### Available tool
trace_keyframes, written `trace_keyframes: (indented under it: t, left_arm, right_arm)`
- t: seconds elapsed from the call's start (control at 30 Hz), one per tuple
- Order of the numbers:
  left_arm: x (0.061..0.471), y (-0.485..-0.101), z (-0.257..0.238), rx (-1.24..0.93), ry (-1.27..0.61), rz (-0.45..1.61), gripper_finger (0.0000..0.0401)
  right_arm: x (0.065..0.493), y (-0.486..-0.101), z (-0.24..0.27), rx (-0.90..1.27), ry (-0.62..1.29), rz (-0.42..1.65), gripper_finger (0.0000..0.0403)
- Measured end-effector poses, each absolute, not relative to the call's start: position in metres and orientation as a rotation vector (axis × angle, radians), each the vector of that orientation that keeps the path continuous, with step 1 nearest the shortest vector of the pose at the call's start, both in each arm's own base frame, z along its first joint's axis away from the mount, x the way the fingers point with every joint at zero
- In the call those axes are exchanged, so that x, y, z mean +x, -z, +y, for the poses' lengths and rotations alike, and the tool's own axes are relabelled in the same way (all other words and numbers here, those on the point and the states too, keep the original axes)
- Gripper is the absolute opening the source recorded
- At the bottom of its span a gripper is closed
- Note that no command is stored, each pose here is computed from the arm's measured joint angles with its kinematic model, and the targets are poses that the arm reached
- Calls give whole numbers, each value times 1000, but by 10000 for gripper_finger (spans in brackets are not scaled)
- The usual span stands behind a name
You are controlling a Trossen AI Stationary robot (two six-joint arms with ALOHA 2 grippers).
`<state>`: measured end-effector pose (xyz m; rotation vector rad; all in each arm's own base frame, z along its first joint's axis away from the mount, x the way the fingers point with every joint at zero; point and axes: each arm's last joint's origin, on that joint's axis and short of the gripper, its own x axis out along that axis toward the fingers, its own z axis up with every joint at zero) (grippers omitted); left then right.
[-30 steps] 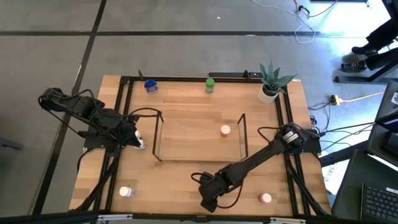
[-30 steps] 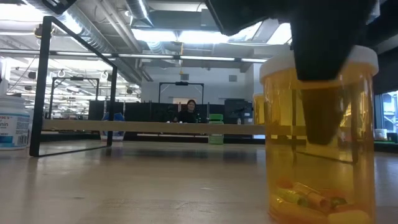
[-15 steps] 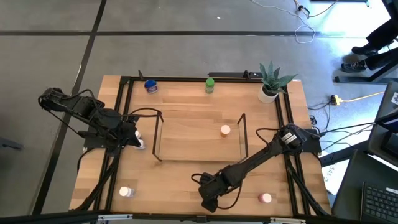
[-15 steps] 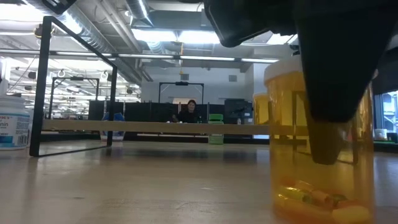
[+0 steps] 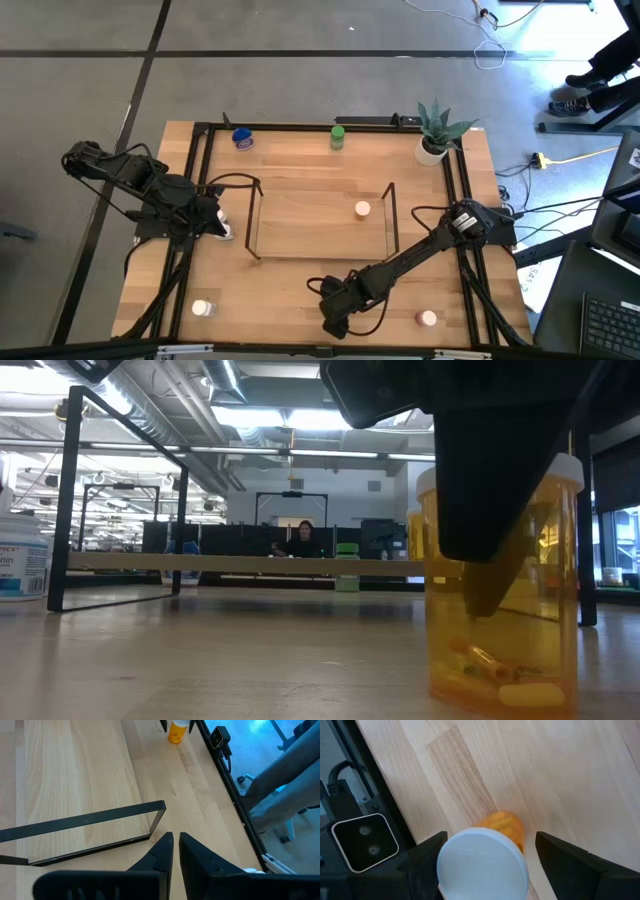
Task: Pick and place medicine bottles onto shelf by color
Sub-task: Put the orange pill bottle on the shelf
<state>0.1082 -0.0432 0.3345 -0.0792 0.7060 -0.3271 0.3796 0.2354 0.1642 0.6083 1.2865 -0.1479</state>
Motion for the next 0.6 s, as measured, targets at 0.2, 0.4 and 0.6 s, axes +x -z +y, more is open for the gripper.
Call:
trace_keyframes:
  t: [0.2,0.4,0.6]
  left_arm:
    - [108,-335,-43,-79,327,706,25]
    - [108,-335,-43,-79,327,706,25]
    - [108,-334,-43,-79,327,706,25]
  right_arm:
    - [380,-164,233,607,160,1291,304]
    - [381,-164,231,611,167,1292,301]
    - [381,-164,231,611,166,1292,261]
